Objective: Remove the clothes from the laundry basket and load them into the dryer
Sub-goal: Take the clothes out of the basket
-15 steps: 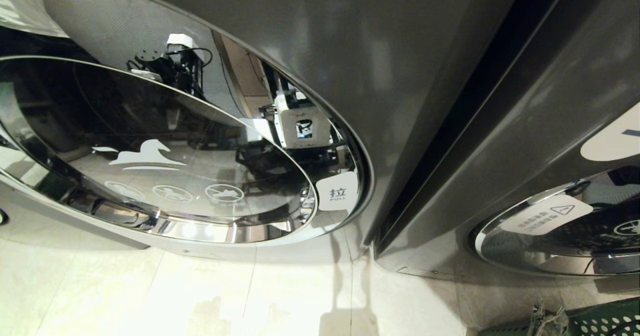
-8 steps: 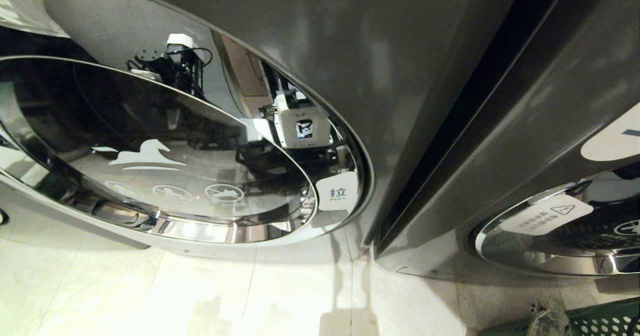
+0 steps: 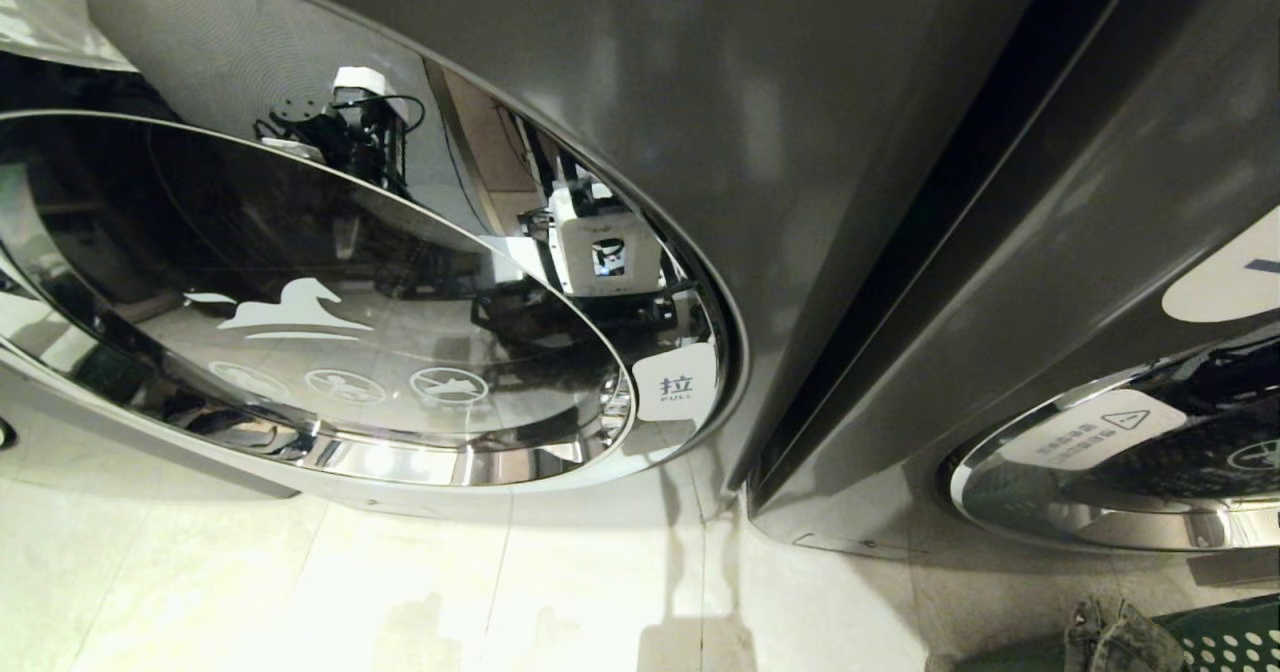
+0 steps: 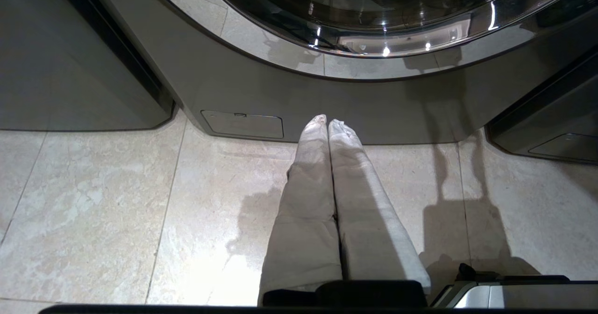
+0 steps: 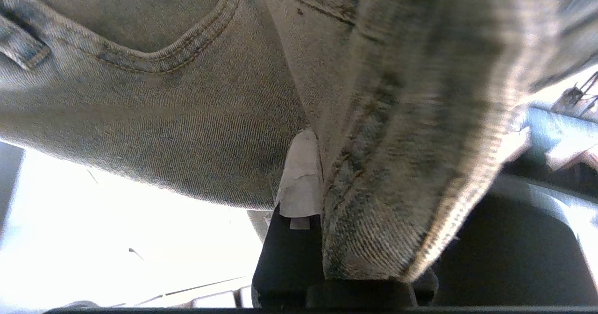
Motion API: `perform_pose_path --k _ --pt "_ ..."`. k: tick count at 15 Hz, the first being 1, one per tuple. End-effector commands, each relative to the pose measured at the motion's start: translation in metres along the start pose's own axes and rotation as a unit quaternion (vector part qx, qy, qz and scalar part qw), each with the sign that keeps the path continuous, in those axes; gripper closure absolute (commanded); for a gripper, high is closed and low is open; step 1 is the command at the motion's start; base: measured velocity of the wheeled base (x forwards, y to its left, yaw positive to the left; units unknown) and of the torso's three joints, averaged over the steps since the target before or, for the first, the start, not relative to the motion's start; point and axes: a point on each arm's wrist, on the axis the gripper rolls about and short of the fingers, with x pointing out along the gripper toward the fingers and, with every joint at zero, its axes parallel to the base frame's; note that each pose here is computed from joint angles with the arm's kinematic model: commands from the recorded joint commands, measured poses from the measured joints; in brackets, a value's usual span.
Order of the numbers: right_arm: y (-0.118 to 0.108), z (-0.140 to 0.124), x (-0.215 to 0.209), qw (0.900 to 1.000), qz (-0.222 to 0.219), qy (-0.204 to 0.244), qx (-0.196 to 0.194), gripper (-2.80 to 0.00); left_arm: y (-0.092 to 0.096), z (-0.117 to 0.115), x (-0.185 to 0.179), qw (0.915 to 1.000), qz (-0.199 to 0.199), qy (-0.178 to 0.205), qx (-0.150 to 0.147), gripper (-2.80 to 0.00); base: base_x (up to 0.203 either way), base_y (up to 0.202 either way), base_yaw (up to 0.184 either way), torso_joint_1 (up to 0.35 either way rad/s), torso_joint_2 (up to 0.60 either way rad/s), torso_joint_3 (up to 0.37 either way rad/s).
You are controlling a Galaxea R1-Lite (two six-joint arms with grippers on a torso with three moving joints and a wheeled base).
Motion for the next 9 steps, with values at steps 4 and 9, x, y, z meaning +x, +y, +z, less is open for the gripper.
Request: perform_pose_path --k 4,9 --pt "-0.001 -0.026 -0.032 0.984 0.064 -0.150 -0.067 0.00 0.000 0.000 0.000 1.0000 0.000 0.000 0.000 0.00 0.000 0.000 0.000 0.000 0.00 0.000" --pt "0.025 -0.060 -0.055 0.895 0.171 -0.258 -0.320 0.00 0.000 0.000 0.000 1.0000 0.000 0.000 0.000 0.00 0.000 0.000 0.000 0.000 0.00 0.000"
